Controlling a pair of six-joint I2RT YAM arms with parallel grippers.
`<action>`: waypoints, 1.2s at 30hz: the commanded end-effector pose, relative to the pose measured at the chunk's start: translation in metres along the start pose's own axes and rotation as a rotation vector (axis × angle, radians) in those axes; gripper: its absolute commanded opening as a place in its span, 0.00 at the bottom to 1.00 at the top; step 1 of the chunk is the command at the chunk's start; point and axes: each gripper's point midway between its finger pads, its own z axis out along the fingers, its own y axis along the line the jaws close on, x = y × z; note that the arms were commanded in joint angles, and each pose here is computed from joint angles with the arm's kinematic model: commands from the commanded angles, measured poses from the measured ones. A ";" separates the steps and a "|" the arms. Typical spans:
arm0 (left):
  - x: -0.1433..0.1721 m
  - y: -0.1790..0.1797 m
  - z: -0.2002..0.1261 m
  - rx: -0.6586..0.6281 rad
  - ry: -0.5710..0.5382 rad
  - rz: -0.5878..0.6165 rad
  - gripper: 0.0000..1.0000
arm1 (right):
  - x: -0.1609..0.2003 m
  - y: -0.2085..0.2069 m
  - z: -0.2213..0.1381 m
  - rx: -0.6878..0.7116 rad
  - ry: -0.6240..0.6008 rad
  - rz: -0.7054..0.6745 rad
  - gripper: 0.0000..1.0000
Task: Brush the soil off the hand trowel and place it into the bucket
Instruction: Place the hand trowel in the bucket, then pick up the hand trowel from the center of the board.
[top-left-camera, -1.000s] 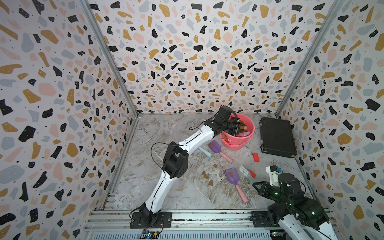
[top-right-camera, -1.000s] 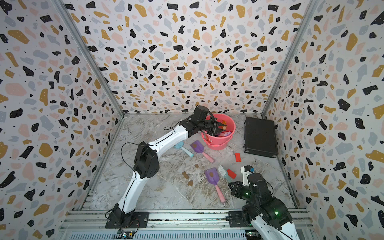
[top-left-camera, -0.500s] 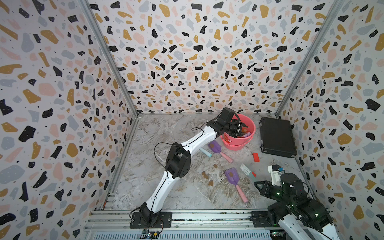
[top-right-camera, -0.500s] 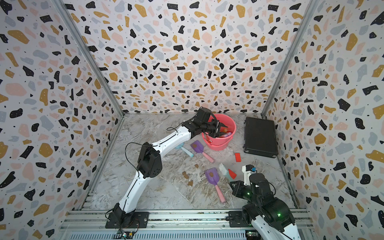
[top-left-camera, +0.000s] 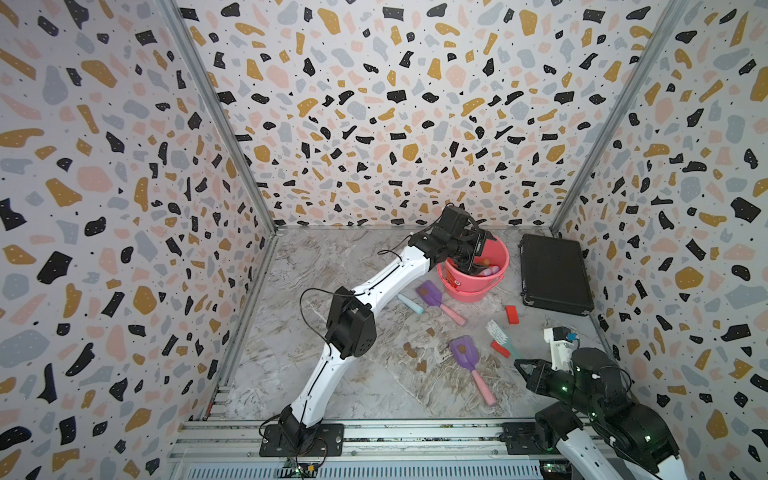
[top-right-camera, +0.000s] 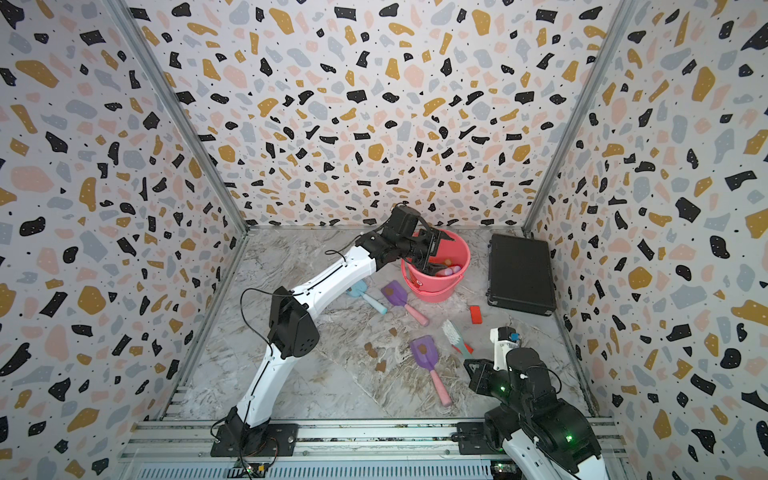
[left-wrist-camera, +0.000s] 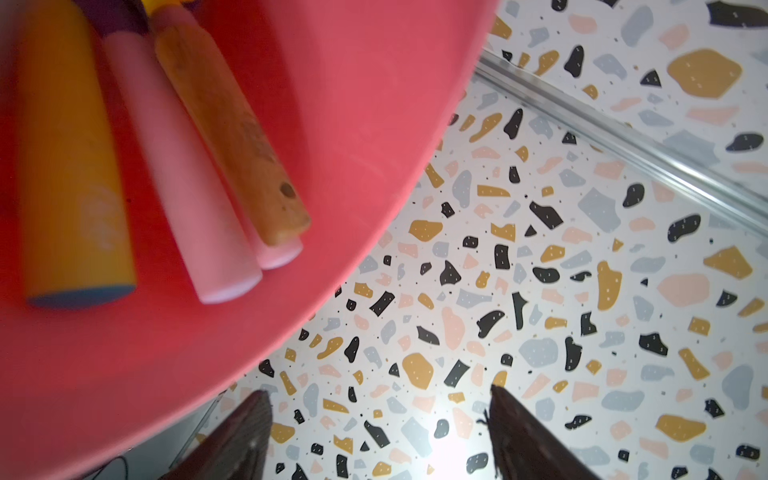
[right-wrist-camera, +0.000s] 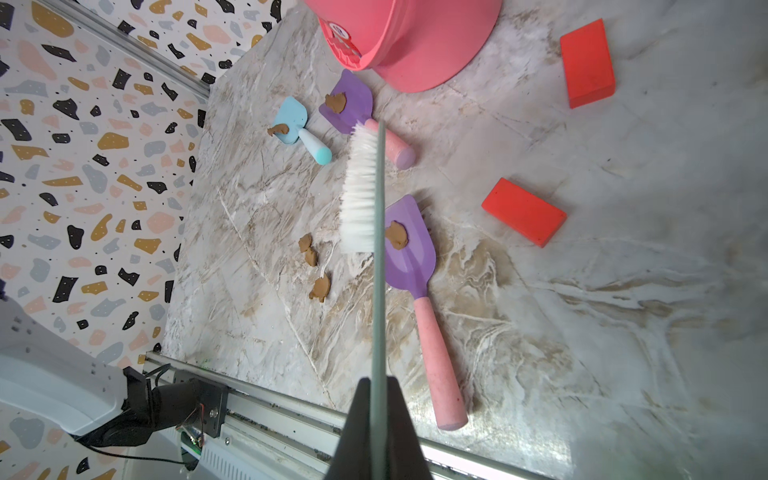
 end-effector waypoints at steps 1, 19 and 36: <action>0.044 -0.057 -0.073 0.107 -0.069 0.267 0.83 | -0.011 0.005 -0.006 0.017 -0.020 -0.054 0.00; -0.029 0.104 -0.283 -0.524 -0.795 0.704 0.82 | -0.049 0.034 0.012 0.001 -0.023 -0.200 0.00; -0.125 0.226 -0.150 -0.672 -0.497 0.446 0.74 | -0.032 0.036 0.028 -0.044 0.074 -0.150 0.00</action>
